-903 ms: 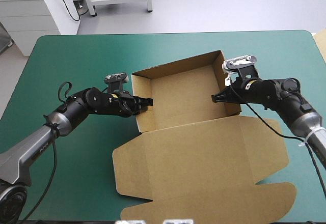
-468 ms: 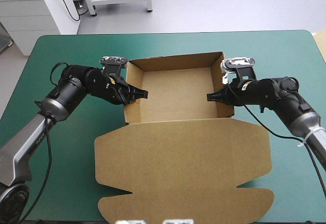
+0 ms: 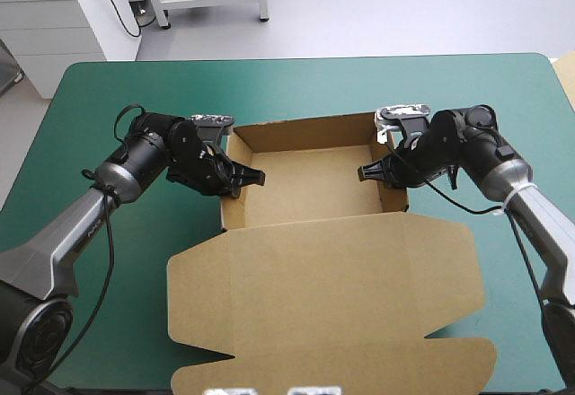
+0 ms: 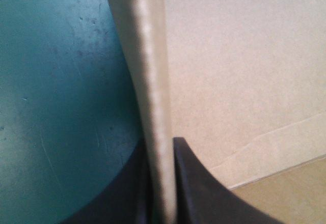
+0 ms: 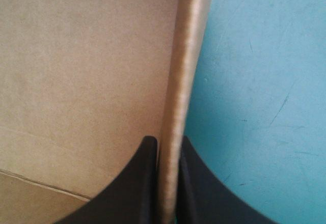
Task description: Fold the box
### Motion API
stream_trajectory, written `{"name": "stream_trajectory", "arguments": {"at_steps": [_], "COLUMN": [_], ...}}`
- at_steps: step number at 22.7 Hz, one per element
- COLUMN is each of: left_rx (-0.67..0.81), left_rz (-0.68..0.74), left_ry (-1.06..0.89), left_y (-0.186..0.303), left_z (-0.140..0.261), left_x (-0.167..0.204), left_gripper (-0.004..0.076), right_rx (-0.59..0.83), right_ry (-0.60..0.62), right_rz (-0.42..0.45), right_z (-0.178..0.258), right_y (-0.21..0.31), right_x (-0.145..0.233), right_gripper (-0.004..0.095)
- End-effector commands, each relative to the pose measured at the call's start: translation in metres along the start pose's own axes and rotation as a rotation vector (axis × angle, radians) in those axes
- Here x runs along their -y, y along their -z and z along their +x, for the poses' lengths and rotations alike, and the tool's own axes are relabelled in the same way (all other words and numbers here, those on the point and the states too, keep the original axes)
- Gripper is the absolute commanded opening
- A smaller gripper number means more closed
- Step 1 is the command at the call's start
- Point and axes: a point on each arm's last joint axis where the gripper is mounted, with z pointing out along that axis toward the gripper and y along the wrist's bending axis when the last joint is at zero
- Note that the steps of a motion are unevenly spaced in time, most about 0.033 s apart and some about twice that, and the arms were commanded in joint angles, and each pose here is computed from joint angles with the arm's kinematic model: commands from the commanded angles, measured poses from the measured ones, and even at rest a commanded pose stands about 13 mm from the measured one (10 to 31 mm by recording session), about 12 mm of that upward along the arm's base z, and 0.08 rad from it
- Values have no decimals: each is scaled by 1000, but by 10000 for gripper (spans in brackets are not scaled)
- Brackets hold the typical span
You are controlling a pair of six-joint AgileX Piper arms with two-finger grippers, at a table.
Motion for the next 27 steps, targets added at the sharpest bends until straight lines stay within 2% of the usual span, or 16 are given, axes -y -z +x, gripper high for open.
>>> {"name": "stream_trajectory", "arguments": {"at_steps": [1, 7, 11, 16, 19, 21, 22, 25, 27], "left_rx": [149, 63, 18, 8, -2, -13, -24, -36, -41], "left_rz": [-3, -21, -36, -42, -43, -45, -47, -44, -43], "left_ry": [-70, -20, 38, 21, 22, 22, 22, 26, 27], "left_y": [16, -18, -41, -50, -50, -50, -50, -50, -49], "left_z": [-14, -18, -20, -22, -21, -20, -19, -18, -17], "left_x": [3, -1, -5, -6, -7, -7, -7, -6, -6], "left_gripper": [-8, -8, -8, -8, 1, 67, 136, 295, 420], "right_rx": [-91, -174, -159, -138, -133, -134, -134, -140, -132], "right_ry": [51, 35, 21, 17, 23, -8, -11, 4, -3], "right_rz": [-34, -34, -30, -28, -17, 8, 42, 101, 118], "right_z": [2, 1, -4, -7, -7, -7, -8, -10, -14], "right_y": [6, -22, -35, -42, -42, -42, -41, -35, -30], "right_x": [-5, -1, 1, 2, 3, 5, 8, 12, 12], "right_gripper": [0, 0, 0, 3, 63, 197, 287, 392, 416]}}
